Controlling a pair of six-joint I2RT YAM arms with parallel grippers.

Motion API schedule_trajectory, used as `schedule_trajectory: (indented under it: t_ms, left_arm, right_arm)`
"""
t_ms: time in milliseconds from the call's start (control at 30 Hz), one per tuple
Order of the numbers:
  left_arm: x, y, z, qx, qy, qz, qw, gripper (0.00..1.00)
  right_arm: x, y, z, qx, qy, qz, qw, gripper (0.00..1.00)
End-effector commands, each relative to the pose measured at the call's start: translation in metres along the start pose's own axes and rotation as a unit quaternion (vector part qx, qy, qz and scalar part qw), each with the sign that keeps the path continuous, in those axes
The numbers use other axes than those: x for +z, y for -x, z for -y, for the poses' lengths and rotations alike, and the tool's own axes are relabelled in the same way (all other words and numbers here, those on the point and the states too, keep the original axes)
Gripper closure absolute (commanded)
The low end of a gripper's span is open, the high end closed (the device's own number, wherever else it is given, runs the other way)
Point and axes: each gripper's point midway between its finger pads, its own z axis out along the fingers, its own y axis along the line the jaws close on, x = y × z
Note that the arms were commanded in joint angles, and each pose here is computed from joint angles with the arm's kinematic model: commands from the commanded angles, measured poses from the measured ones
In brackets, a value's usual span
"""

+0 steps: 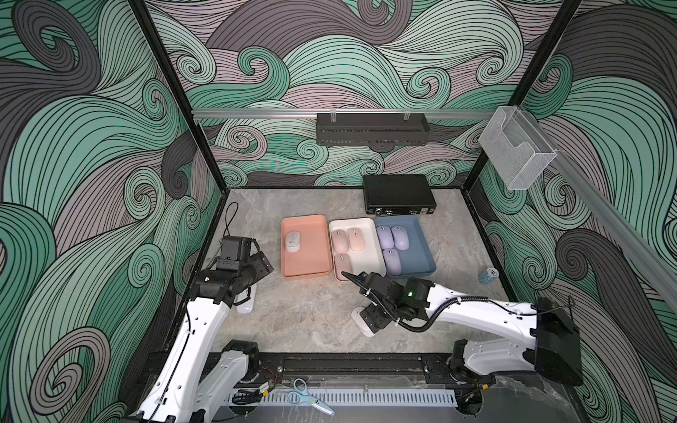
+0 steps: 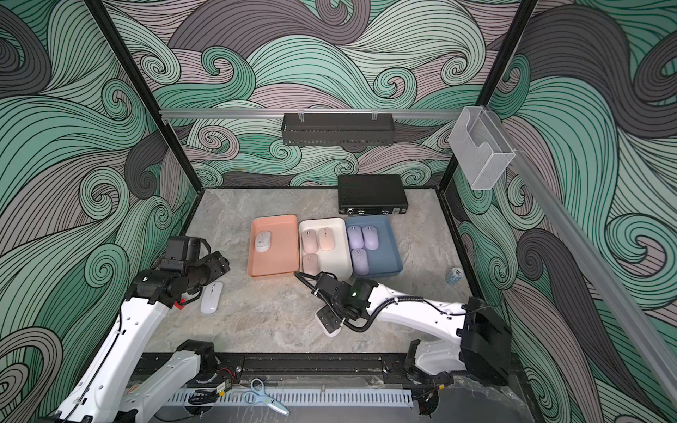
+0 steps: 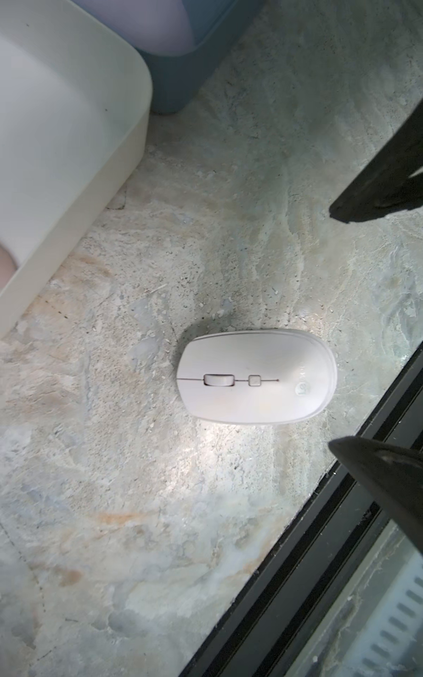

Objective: Place the mice by color into the storage box
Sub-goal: Pick up the mouse from the center of the board.

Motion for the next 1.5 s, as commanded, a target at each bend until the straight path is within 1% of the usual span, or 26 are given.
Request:
schedule_trajectory:
  t_ms: [0,33,67,100,167,267,400,567,633,700,767,833,900,967,1067,1267,1467]
  left_arm:
    - [-0.001,-0.018,0.007,0.038,-0.042,-0.024,0.998,0.18]
    - [-0.001,-0.02,0.008,0.039,-0.053,-0.022,0.998,0.12]
    - [-0.002,-0.022,0.011,0.041,-0.068,-0.015,0.997,0.1]
    - [-0.002,-0.023,0.013,0.044,-0.082,-0.009,0.996,0.02]
    - [-0.007,-0.025,0.018,0.048,-0.109,0.006,0.993,0.01]
    - [-0.015,-0.025,0.026,0.053,-0.151,0.032,0.987,0.01]
    - [-0.019,-0.017,0.022,0.031,-0.159,0.082,0.983,0.02]
    - [-0.026,-0.013,0.019,0.028,-0.16,0.105,0.981,0.01]
    - [-0.025,-0.013,0.019,0.028,-0.161,0.106,0.981,0.02]
    - [-0.024,-0.013,0.019,0.028,-0.159,0.102,0.982,0.01]
    - [-0.023,-0.014,0.019,0.028,-0.156,0.098,0.982,0.01]
    - [-0.022,-0.014,0.019,0.028,-0.155,0.094,0.983,0.02]
    - [-0.022,-0.014,0.019,0.028,-0.153,0.092,0.983,0.01]
    - [-0.022,-0.013,0.016,0.026,-0.145,0.095,0.984,0.01]
    - [-0.022,-0.01,0.01,0.02,-0.129,0.104,0.986,0.02]
    - [-0.024,-0.007,0.005,0.014,-0.118,0.116,0.986,0.01]
    - [-0.023,-0.004,-0.006,0.005,-0.091,0.125,0.988,0.01]
  right_arm:
    - [0.004,0.0,0.002,-0.015,-0.014,-0.019,1.0,0.06]
    - [0.007,-0.001,0.0,-0.019,-0.013,-0.024,0.999,0.06]
    - [0.009,0.0,-0.001,-0.022,-0.012,-0.026,0.999,0.06]
    - [0.011,0.001,-0.002,-0.025,-0.011,-0.028,0.999,0.06]
    - [0.012,0.002,-0.004,-0.026,-0.009,-0.033,0.999,0.06]
    - [0.02,0.0,-0.015,-0.033,0.02,-0.041,0.998,0.06]
    - [0.036,-0.009,-0.03,-0.021,0.052,-0.066,0.996,0.12]
    - [0.052,-0.017,-0.03,-0.006,0.039,-0.084,0.996,0.16]
    - [0.058,-0.023,-0.029,0.001,0.034,-0.095,0.995,0.19]
    - [0.063,-0.028,-0.026,0.007,0.025,-0.101,0.995,0.25]
    - [0.065,-0.029,-0.021,0.019,0.011,-0.094,0.995,0.34]
    - [0.066,-0.029,-0.018,0.029,0.006,-0.085,0.996,0.39]
    - [0.065,-0.028,-0.015,0.033,-0.006,-0.081,0.996,0.43]
    - [0.059,-0.025,-0.008,0.04,-0.033,-0.066,0.997,0.52]
    - [0.048,-0.018,-0.004,0.054,-0.036,-0.032,0.997,0.59]
    - [0.026,-0.006,0.0,0.061,-0.047,-0.005,0.997,0.6]
    - [-0.006,0.024,-0.001,0.048,-0.054,0.027,0.997,0.61]
